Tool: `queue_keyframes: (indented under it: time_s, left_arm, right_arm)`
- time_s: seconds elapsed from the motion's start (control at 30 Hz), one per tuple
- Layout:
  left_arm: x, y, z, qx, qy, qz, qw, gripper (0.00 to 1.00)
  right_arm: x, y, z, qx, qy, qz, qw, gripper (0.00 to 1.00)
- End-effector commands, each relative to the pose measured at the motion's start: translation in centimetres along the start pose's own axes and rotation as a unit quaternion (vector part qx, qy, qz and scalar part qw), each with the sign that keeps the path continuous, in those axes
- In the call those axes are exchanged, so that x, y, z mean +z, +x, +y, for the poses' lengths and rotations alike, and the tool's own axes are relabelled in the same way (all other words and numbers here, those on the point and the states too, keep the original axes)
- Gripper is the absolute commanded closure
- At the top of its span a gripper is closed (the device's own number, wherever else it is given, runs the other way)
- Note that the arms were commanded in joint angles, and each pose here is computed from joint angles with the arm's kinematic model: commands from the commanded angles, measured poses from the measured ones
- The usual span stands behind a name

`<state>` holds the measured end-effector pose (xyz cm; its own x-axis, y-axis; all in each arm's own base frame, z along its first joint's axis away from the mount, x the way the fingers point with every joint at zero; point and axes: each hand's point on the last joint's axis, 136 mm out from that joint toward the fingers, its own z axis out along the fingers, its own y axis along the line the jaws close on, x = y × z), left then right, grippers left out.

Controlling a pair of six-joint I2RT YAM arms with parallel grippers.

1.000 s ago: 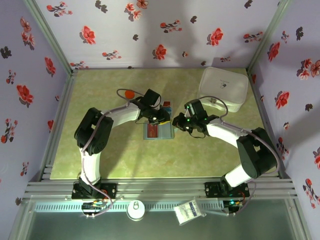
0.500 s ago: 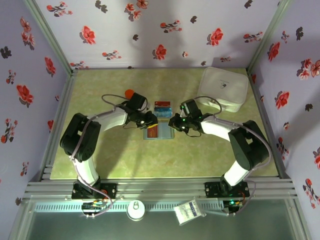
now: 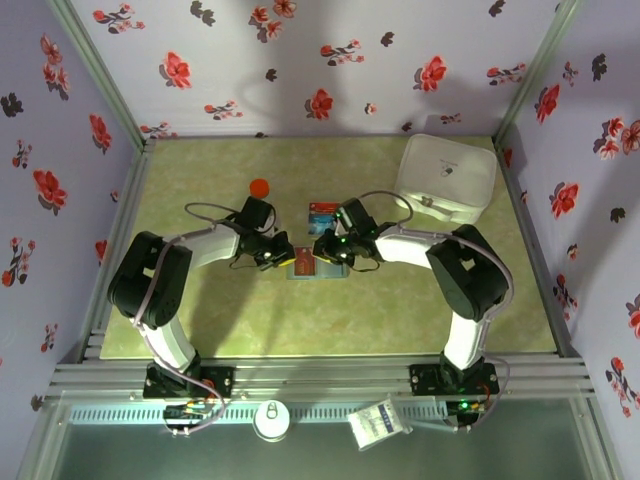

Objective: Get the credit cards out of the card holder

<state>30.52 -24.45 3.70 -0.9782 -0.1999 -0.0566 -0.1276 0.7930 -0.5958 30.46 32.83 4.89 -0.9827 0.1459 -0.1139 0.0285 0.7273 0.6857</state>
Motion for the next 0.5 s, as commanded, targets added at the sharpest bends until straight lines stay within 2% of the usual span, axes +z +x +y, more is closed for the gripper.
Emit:
queue_keyframes:
  time_s: [0.0,0.47]
  left_arm:
    - [0.4,-0.2,0.5,0.009,0.004,0.000,1.000,0.94]
    - [1.1,-0.1,0.1,0.007,0.020,0.010,1.000,1.00]
  right_arm:
    - [0.7,0.0,1.0,0.001,-0.013,0.008,1.000,0.79]
    - [1.9,0.2,1.0,0.001,-0.011,0.024,1.000,0.81]
